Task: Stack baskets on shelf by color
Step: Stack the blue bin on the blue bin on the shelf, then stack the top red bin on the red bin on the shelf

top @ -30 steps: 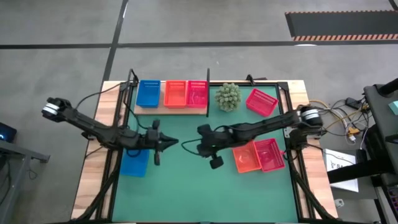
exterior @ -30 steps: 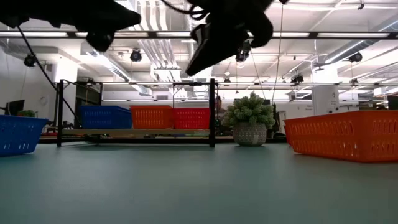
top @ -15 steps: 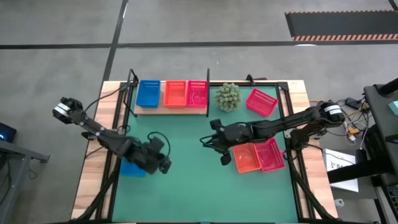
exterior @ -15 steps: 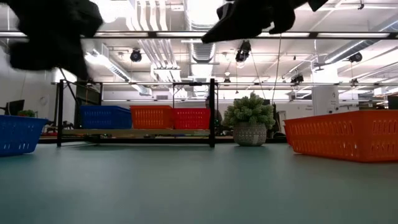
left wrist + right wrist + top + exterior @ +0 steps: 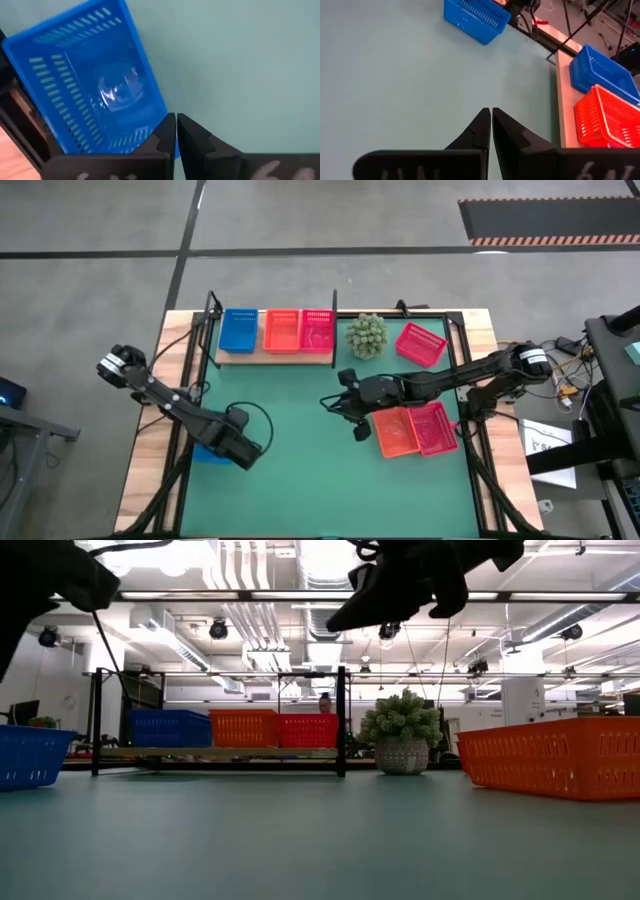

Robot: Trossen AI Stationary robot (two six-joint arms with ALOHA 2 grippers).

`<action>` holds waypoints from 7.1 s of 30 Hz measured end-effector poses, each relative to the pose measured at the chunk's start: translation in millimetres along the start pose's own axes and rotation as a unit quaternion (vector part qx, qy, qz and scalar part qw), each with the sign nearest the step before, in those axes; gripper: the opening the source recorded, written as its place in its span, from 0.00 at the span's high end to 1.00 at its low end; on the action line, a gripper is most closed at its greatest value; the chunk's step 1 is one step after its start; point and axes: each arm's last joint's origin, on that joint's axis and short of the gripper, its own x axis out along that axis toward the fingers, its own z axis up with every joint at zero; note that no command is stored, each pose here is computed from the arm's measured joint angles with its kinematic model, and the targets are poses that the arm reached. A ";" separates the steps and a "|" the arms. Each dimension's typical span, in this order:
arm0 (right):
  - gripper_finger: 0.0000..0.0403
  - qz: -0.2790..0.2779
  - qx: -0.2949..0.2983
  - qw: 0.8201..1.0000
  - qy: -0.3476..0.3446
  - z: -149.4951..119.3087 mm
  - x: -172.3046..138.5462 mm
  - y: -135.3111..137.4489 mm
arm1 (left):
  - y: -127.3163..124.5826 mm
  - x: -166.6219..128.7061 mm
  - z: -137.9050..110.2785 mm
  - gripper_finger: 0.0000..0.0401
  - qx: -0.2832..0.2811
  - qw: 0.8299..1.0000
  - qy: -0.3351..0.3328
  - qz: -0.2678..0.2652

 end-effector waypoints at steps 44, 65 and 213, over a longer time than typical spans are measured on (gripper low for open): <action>0.97 0.018 -0.015 0.999 0.040 -9.1 -0.1 2.8 | 20.8 57.5 -48.4 0.80 0.471 0.880 0.062 -0.028; 0.97 0.045 -0.023 0.994 0.097 -19.0 -10.1 3.6 | -21.2 -80.6 -8.2 1.00 0.432 0.887 -0.138 -0.081; 0.90 -0.210 0.573 0.655 0.446 -48.4 -141.7 -72.2 | 57.1 -83.0 78.9 0.73 0.433 0.649 -0.622 -0.065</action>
